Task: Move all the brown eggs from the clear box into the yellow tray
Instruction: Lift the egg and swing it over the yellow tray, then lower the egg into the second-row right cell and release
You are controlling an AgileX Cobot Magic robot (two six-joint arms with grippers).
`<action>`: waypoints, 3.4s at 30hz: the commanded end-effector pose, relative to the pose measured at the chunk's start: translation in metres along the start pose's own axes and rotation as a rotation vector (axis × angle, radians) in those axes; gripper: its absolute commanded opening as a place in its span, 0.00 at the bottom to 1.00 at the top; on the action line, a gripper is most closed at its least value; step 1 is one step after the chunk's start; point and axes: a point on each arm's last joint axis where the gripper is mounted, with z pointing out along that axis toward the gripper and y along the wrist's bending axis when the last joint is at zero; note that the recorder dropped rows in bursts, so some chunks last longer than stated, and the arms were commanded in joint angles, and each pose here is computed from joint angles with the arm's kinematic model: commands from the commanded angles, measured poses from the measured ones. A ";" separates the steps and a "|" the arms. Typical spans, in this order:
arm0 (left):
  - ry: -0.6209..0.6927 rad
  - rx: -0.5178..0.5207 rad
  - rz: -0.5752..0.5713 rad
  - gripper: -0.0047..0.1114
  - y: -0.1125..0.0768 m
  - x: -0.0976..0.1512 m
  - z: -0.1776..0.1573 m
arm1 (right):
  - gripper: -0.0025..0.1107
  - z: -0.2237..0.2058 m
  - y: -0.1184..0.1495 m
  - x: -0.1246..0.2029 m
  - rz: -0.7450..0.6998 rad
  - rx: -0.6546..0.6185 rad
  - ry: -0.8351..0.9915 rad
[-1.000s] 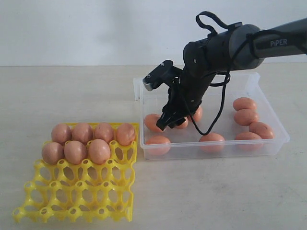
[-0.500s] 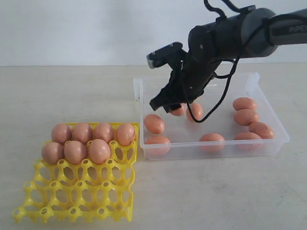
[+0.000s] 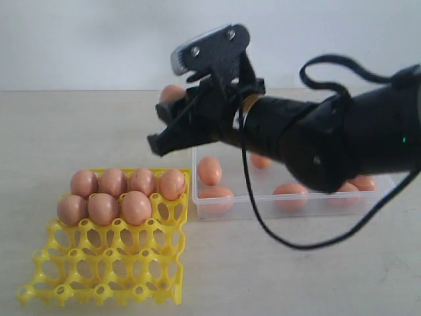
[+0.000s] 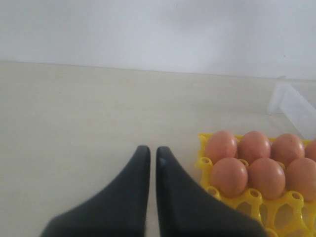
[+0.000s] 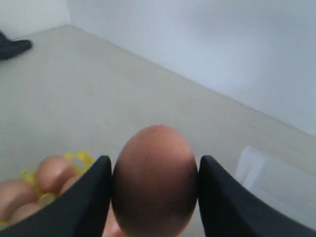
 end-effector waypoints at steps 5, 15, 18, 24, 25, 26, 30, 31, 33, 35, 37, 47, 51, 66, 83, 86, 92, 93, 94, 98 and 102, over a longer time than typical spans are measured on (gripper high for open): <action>-0.006 0.004 0.006 0.08 0.000 0.001 0.000 | 0.02 -0.018 0.064 0.019 0.051 -0.127 -0.027; -0.006 0.004 0.006 0.08 0.000 0.001 0.000 | 0.02 -0.012 0.070 0.070 0.073 -0.082 0.062; -0.006 0.004 0.006 0.08 0.000 0.001 0.000 | 0.02 -0.009 0.066 0.071 0.089 -0.035 0.037; -0.006 0.004 0.006 0.08 0.000 0.001 0.000 | 0.02 -0.002 0.063 0.094 0.066 0.012 0.117; -0.006 0.004 0.006 0.08 0.000 0.001 0.000 | 0.02 -0.001 0.064 0.097 0.057 0.013 0.124; -0.006 0.004 0.006 0.08 0.000 0.001 0.000 | 0.02 0.001 0.064 0.101 0.052 0.015 0.129; -0.006 0.004 0.006 0.08 0.000 0.001 0.000 | 0.02 0.003 0.063 0.107 0.046 0.021 0.133; -0.006 0.004 0.006 0.08 0.000 0.001 0.000 | 0.02 0.003 0.063 0.107 0.046 0.021 0.131; -0.006 0.004 0.006 0.08 0.000 0.001 0.000 | 0.02 0.003 0.063 0.108 0.046 0.021 0.133; -0.006 0.004 0.006 0.08 0.000 0.001 0.000 | 0.02 0.003 0.063 0.108 0.036 0.020 0.133; -0.006 0.004 0.006 0.08 0.000 0.001 0.000 | 0.02 0.003 0.063 0.108 0.027 0.020 0.130; -0.006 0.004 0.006 0.08 0.000 0.001 0.000 | 0.02 0.004 0.063 0.107 -0.024 0.020 0.120; -0.006 0.004 0.006 0.08 0.000 0.001 0.000 | 0.03 0.004 0.063 0.107 -0.024 0.020 0.119; -0.006 0.004 0.006 0.08 0.000 0.001 0.000 | 0.07 0.013 0.065 0.101 0.036 0.036 0.175; -0.006 0.004 0.006 0.08 0.000 0.001 0.000 | 0.25 0.028 0.068 0.105 -0.008 0.027 0.191; -0.006 0.004 0.006 0.08 0.000 0.001 0.000 | 0.36 0.034 0.071 0.097 0.001 0.017 0.184; -0.006 0.004 0.006 0.08 0.000 0.001 0.000 | 0.36 0.033 0.073 0.102 0.004 0.000 0.239; -0.006 0.004 0.006 0.08 0.000 0.001 0.000 | 0.36 0.032 0.074 0.104 0.005 -0.009 0.271; -0.006 0.004 0.006 0.08 0.000 0.001 0.000 | 0.36 0.032 0.074 0.106 0.006 -0.014 0.289; -0.006 0.004 0.006 0.08 0.000 0.001 0.000 | 0.47 0.031 0.075 0.110 0.007 -0.027 0.335; -0.006 0.004 0.006 0.08 0.000 0.001 0.000 | 0.57 0.031 0.075 0.110 0.006 -0.028 0.337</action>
